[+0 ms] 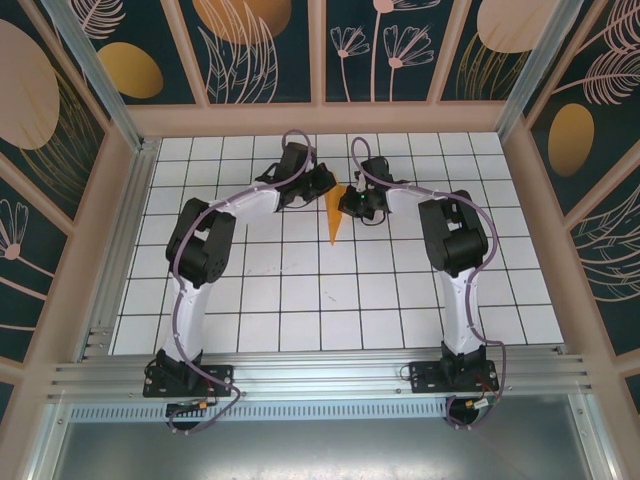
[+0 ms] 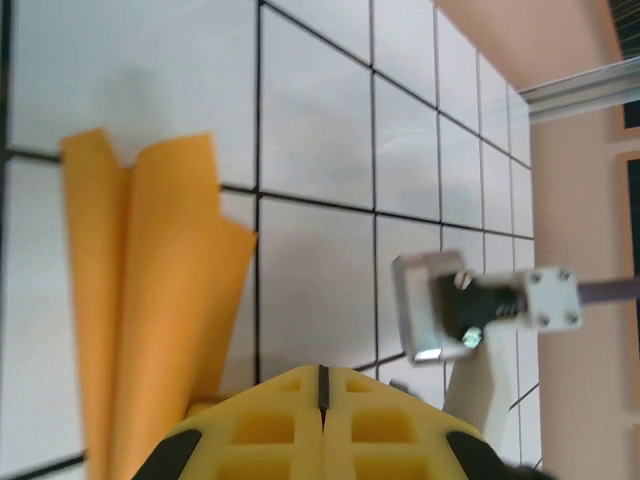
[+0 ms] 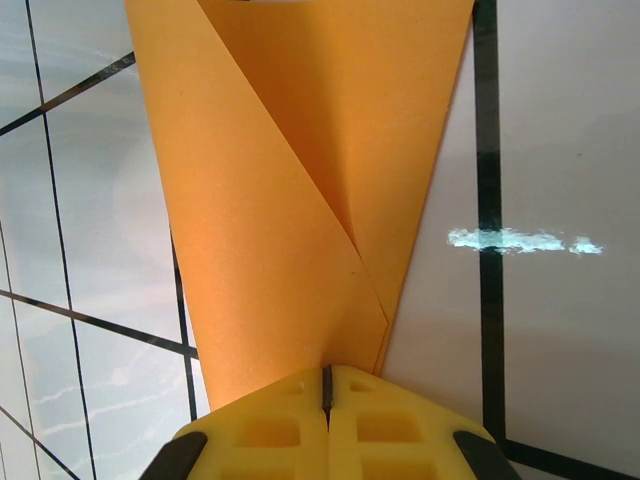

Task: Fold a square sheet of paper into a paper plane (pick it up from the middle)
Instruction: Fold the wing for the fifth time at the center of the table.

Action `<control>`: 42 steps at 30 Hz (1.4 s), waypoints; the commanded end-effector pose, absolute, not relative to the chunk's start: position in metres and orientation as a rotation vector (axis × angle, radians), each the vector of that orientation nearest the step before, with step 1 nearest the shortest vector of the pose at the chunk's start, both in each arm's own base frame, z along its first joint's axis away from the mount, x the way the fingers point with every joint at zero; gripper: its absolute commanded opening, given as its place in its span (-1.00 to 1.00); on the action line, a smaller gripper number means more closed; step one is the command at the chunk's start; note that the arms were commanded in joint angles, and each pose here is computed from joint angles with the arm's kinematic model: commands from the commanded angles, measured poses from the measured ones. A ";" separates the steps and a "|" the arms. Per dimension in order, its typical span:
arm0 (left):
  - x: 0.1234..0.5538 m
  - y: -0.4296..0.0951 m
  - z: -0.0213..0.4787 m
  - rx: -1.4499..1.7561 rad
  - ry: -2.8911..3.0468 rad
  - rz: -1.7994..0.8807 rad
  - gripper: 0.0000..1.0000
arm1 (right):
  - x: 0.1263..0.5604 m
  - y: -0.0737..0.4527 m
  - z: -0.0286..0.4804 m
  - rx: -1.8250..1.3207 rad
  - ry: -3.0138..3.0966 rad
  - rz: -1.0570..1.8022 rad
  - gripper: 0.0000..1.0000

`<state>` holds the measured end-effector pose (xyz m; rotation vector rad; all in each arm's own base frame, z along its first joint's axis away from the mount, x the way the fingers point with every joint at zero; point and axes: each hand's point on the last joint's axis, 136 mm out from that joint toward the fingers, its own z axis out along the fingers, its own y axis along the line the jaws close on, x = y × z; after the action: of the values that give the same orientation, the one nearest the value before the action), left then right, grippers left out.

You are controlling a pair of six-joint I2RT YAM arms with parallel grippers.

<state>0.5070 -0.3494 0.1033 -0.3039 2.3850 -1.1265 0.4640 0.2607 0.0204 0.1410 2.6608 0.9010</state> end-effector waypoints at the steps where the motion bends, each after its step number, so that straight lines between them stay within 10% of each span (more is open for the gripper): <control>1: 0.508 -0.358 0.069 -0.289 2.457 -1.122 -0.92 | 0.434 0.238 -0.033 0.202 2.848 0.746 -1.00; 42: 0.595 -0.285 0.003 -0.524 2.463 -0.710 -0.80 | 0.416 0.220 -0.058 0.166 2.941 0.652 -1.00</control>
<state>0.5685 -0.3278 0.0216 -0.4409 2.4887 -0.8216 0.4648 0.2605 0.0186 0.0666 2.6536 0.8857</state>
